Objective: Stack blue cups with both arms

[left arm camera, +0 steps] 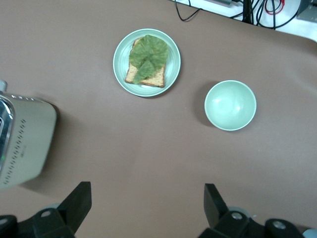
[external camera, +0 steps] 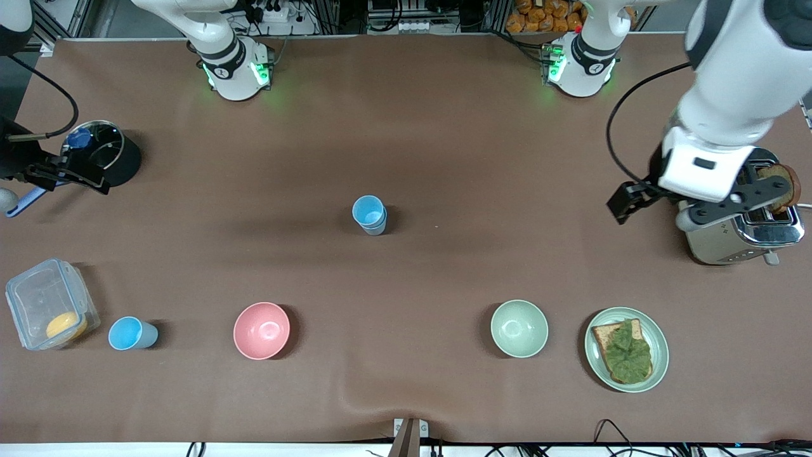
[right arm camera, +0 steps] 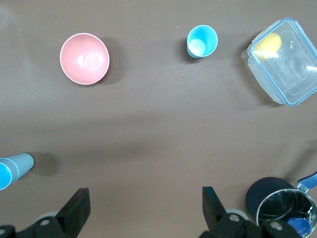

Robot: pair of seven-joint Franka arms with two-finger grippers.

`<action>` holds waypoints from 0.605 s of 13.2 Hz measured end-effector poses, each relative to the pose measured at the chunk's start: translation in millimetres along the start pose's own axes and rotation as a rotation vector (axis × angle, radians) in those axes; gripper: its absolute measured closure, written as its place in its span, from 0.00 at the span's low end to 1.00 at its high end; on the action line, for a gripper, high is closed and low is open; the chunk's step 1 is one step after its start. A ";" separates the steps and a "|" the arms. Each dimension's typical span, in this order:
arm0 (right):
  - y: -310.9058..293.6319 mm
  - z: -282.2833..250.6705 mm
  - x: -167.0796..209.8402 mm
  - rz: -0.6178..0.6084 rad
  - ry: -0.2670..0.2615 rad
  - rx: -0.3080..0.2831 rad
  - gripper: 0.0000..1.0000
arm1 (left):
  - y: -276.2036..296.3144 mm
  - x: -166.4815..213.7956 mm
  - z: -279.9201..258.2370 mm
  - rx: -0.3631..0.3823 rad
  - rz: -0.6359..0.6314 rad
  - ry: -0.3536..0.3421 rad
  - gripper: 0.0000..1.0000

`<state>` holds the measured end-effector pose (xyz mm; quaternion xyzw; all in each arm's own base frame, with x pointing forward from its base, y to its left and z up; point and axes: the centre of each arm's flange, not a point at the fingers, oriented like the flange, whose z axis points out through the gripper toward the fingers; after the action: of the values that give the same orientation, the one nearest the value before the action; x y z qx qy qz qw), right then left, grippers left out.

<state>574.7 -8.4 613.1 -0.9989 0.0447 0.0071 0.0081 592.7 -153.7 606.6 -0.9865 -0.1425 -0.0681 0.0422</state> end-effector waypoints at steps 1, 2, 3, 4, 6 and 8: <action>-0.1 0.1 -0.1 0.000 -0.001 0.000 0.00 | -13.3 5.4 -2.3 -0.009 0.033 -0.004 0.00; -0.1 0.1 -0.1 0.000 -0.001 0.000 0.00 | -27.2 10.2 -4.4 -0.012 0.076 -0.006 0.00; -0.1 0.1 -0.1 0.000 -0.001 0.000 0.00 | -40.9 13.3 -6.0 -0.009 0.117 -0.012 0.00; -0.2 0.1 -0.2 0.000 -0.001 0.000 0.00 | -52.5 14.9 -7.7 -0.013 0.139 -0.019 0.00; -0.1 0.2 -0.2 0.000 -0.002 0.000 0.00 | -69.8 14.5 -9.9 -0.024 0.164 -0.030 0.00; -0.2 0.2 -0.2 0.000 -0.002 0.000 0.00 | -83.4 13.8 -10.9 -0.019 0.225 -0.041 0.00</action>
<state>574.5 -8.2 612.9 -0.9989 0.0445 0.0081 0.0080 580.6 -71.3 624.6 -0.9978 -0.0312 -0.0441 0.0373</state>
